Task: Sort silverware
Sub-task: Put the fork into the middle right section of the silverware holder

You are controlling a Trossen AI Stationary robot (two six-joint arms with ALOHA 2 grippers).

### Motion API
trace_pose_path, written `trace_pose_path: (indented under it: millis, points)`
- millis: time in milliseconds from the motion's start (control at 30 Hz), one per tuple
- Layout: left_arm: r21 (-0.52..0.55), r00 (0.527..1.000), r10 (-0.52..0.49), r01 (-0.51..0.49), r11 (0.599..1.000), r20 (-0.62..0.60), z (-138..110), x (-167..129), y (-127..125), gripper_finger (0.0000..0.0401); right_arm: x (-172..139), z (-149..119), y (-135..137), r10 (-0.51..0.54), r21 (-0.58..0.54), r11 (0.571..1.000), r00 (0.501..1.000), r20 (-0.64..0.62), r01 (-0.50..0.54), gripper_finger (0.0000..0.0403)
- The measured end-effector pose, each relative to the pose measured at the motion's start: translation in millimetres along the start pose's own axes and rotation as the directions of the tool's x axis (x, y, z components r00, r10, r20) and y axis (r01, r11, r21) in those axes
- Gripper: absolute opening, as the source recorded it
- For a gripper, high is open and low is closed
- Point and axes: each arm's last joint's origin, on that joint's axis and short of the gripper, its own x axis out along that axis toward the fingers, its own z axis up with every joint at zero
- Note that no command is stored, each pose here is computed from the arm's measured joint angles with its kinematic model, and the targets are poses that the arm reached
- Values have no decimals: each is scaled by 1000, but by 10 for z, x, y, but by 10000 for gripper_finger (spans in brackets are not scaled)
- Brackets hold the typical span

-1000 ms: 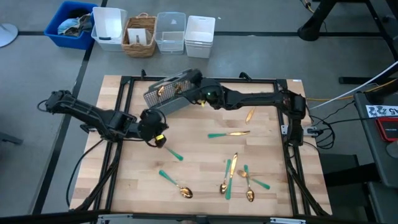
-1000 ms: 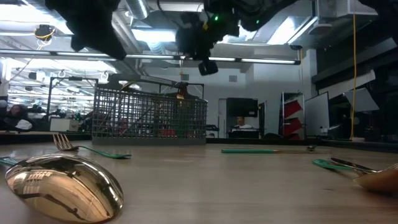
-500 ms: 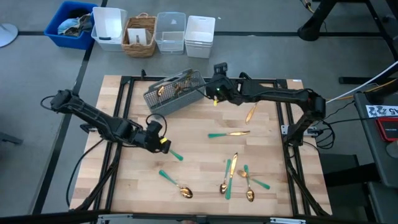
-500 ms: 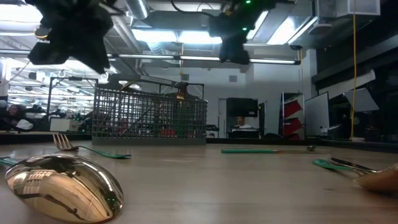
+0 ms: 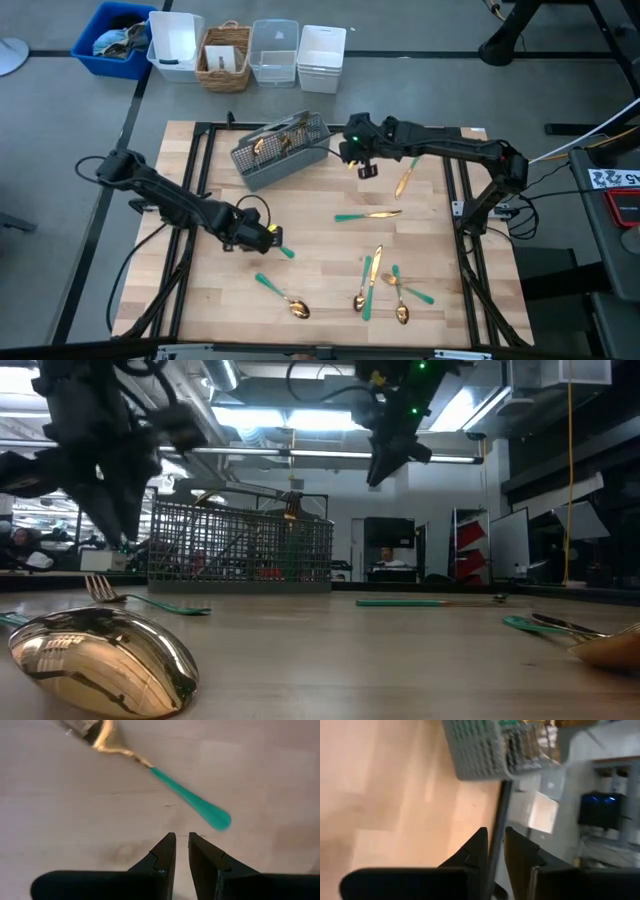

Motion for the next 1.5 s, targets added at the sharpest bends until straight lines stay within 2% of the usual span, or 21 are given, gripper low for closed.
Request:
trace_pose_path:
  millis: [200,433,700,1033,1267,1400,1500]
  points:
    - [-246,997,66,-55,968,37,43,173,-6,43,-2,23,28,81,6,997,994,69,-81,62]
    - [-403,992,110,-75,912,64,115,305,-23,43,0,28,36,104,5,994,991,87,-105,62]
    - [-473,990,119,-69,879,78,192,324,-42,43,-1,28,44,123,19,992,988,95,-125,62]
    - [-507,982,162,-89,857,101,288,336,-29,43,17,-108,56,183,17,983,983,-4,-183,62]
    - [-530,979,172,-90,843,108,352,340,-39,43,55,-204,-33,177,50,983,984,-29,-176,62]
    - [-564,981,179,-106,819,75,352,342,-41,43,79,-266,-95,171,73,983,984,-41,-168,62]
    - [-566,982,177,-112,816,61,344,342,-45,43,99,-323,-149,166,93,983,985,-51,-161,62]
